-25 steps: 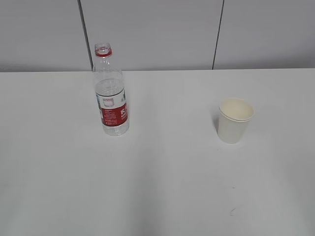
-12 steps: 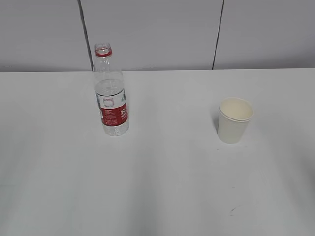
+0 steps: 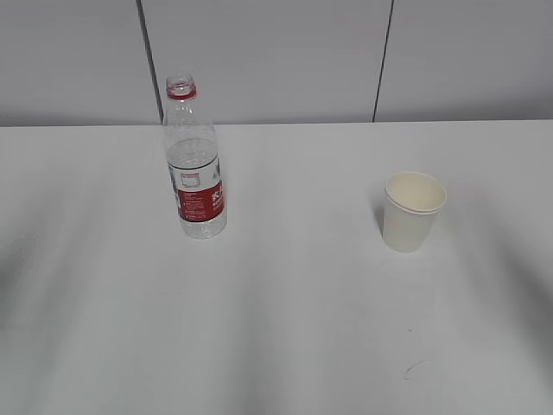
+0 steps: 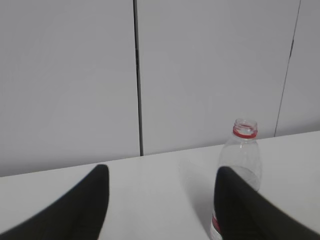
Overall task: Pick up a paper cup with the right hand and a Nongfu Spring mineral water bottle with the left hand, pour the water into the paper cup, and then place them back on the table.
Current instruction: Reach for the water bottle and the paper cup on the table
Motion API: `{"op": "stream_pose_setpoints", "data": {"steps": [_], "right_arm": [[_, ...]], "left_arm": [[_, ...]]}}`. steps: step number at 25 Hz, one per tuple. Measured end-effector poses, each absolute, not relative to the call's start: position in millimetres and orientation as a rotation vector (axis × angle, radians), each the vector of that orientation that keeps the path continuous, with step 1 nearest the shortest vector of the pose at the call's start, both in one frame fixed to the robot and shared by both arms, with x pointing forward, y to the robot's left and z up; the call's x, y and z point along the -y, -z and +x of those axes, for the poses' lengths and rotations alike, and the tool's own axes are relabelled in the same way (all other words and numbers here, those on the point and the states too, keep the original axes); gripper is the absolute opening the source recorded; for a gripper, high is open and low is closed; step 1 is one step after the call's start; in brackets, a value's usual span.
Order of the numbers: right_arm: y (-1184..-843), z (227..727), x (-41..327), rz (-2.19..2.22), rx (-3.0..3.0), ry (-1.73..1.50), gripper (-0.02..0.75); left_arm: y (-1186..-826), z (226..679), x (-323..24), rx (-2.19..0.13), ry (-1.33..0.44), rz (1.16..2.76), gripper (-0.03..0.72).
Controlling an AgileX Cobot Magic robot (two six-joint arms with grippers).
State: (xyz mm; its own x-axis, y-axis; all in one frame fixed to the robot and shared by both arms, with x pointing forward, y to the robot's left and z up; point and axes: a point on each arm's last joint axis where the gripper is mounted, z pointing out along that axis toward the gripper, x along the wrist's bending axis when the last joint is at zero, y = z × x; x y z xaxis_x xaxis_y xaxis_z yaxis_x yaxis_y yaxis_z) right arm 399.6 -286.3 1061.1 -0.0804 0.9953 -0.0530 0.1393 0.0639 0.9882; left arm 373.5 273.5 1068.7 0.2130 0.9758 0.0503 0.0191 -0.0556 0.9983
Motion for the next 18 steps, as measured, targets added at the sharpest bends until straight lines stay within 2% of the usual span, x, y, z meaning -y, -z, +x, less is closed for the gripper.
{"op": "stream_pose_setpoints", "data": {"steps": [10, 18], "right_arm": [[-1004, 409, 287, 1.28, -1.379, -1.153, 0.415], [-978, 425, 287, 1.317, -1.397, -1.132, 0.415]], "left_arm": [[-1024, 414, -259, -1.002, -1.011, 1.418, 0.418], [-998, 440, -250, -0.986, -0.958, 1.447, 0.418]]}}
